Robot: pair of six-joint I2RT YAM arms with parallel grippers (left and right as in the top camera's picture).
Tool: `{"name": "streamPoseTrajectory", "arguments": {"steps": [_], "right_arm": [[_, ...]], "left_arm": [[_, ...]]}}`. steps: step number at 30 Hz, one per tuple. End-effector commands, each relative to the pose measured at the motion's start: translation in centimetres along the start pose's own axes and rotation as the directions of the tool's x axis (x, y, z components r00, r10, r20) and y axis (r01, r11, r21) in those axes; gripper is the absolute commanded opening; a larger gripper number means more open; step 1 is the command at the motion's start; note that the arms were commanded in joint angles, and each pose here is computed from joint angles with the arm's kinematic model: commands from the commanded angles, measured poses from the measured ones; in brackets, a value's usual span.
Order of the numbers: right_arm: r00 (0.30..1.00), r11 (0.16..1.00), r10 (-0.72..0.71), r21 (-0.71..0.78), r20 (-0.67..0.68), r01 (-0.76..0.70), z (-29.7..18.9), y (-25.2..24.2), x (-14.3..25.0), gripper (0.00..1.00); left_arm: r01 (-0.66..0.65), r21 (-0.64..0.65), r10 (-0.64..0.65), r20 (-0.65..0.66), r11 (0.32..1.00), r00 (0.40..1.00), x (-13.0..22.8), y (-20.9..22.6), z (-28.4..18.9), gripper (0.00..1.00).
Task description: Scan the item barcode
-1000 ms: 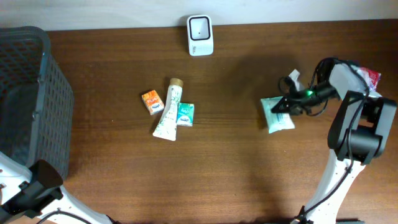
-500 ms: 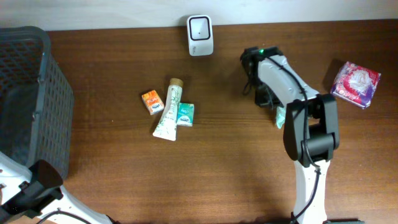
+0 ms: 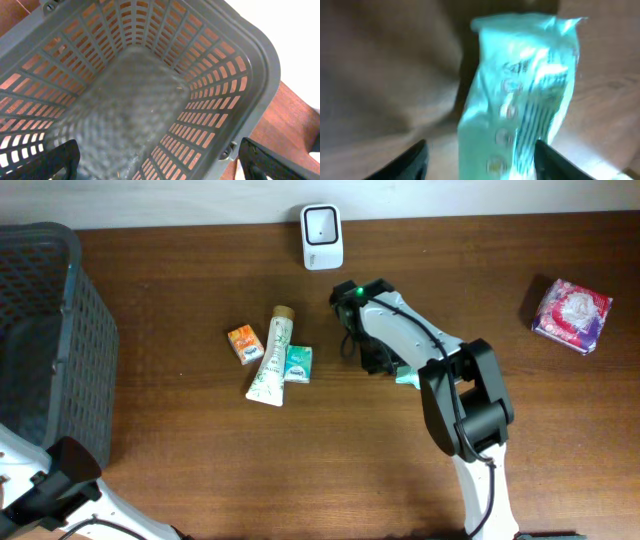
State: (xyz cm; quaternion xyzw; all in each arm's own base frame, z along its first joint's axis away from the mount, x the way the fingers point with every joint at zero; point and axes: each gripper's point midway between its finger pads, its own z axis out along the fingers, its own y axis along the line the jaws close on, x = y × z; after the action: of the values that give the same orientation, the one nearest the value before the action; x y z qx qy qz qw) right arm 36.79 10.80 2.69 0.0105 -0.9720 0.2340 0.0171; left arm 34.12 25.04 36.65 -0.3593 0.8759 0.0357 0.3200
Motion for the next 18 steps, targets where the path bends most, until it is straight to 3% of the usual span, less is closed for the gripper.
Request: {"name": "streamPoseTrajectory", "arguments": {"steps": [1, 3, 4, 7, 8, 18], "right_arm": [[0.998, 0.999, -0.019, -0.036, 0.057, 0.021, -2.6, -1.2, -2.5, 0.78], [0.997, 0.997, 0.055, -0.059, 0.06, -0.052, -2.7, -3.6, -4.1, 0.87], [0.996, 0.994, 0.079, -0.083, 0.035, -0.076, -2.0, -4.6, -4.3, 0.76], [0.995, 0.908, -0.055, -0.418, -0.079, 0.017, -1.1, -3.1, -3.1, 0.12], [0.992, 0.864, -0.074, -0.503, -0.099, 0.014, -1.0, -3.2, -2.9, 0.04], [0.969, 0.888, -0.128, -0.459, -0.211, 0.017, 0.1, -6.0, 0.0, 0.04]], "left_arm": [[-0.013, 0.002, 0.013, 0.022, 1.0, 1.0, -0.2, 0.0, -0.9, 0.99], [-0.013, 0.002, 0.013, 0.022, 1.0, 1.0, -0.2, 0.0, -0.9, 0.99], [-0.013, 0.002, 0.013, 0.023, 1.0, 1.0, -0.2, 0.0, -0.9, 0.99], [-0.013, 0.002, 0.013, 0.023, 1.0, 1.0, -0.2, 0.0, -0.9, 0.99], [-0.013, 0.002, 0.013, 0.023, 1.0, 1.0, -0.2, 0.0, -0.9, 0.99], [-0.013, 0.002, 0.013, 0.023, 1.0, 1.0, -0.2, 0.0, -0.9, 0.99]]}}
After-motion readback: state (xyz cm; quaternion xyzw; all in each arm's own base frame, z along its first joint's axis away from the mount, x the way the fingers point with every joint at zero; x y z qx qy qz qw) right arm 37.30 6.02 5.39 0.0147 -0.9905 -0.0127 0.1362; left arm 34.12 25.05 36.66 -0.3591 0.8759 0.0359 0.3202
